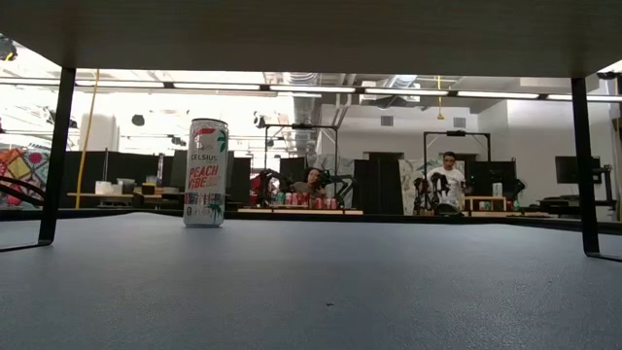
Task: Place canned beverage on shelf
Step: Put the right white pink soda can on the shelf aligned with the other white pink soda can
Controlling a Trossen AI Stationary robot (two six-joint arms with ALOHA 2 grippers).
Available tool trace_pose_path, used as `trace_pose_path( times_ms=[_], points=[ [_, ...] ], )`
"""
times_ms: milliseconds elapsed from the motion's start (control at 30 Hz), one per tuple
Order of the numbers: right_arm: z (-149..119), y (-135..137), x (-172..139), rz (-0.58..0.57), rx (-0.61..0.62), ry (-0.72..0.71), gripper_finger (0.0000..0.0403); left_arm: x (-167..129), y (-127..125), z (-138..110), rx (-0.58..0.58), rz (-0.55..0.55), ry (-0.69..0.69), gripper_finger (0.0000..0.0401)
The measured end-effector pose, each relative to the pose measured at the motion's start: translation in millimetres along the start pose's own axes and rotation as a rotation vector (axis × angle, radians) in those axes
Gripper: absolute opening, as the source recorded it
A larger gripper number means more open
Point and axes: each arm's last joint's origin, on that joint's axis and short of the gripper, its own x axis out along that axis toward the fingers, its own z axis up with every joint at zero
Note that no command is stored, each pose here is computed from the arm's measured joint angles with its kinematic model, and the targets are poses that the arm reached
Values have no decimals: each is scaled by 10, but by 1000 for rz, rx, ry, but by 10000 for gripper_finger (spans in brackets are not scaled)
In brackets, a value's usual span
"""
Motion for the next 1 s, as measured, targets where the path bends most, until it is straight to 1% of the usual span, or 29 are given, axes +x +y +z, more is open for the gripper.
trace_pose_path(
  times_ms=[67, 100, 167, 233, 300, 367, 400, 467, 600, 700, 733, 900, 1000],
  points=[
    [42, 30, -134, -146, 45, 57, 337, -86, 13, -3, 70, 147, 3, 268],
    [52, 50, -184, -215, 60, 88, 337, -136, 18, 2, 111, 236, 11, 268],
    [54, 100, -231, -317, 81, 138, 336, -230, 6, 47, 185, 429, 34, 268],
    [49, 154, -232, -386, 113, 167, 334, -311, -20, 110, 266, 621, 60, 268],
    [47, 199, -216, -436, 148, 178, 334, -379, -43, 168, 329, 791, 78, 268],
    [40, 233, -173, -469, 159, 184, 334, -413, -49, 215, 361, 920, 67, 268],
    [33, 249, -147, -479, 153, 190, 334, -423, -44, 223, 369, 963, 65, 268],
    [1, 296, -43, -476, 124, 207, 334, -436, -34, 221, 374, 1014, 72, 269],
    [-80, 338, 172, -456, 66, 231, 334, -427, -34, 215, 379, 1003, 79, 270],
    [-76, 343, 187, -386, 48, 214, 334, -425, -69, 213, 406, 990, 95, 271],
    [-69, 331, 187, -379, 50, 203, 334, -431, -88, 221, 421, 990, 94, 271],
    [-87, 217, 150, -392, 80, 198, 333, -473, -236, 269, 481, 984, 74, 271],
    [-67, 127, 105, -394, 101, 165, 333, -460, -251, 252, 537, 1036, 120, 272]
  ],
)
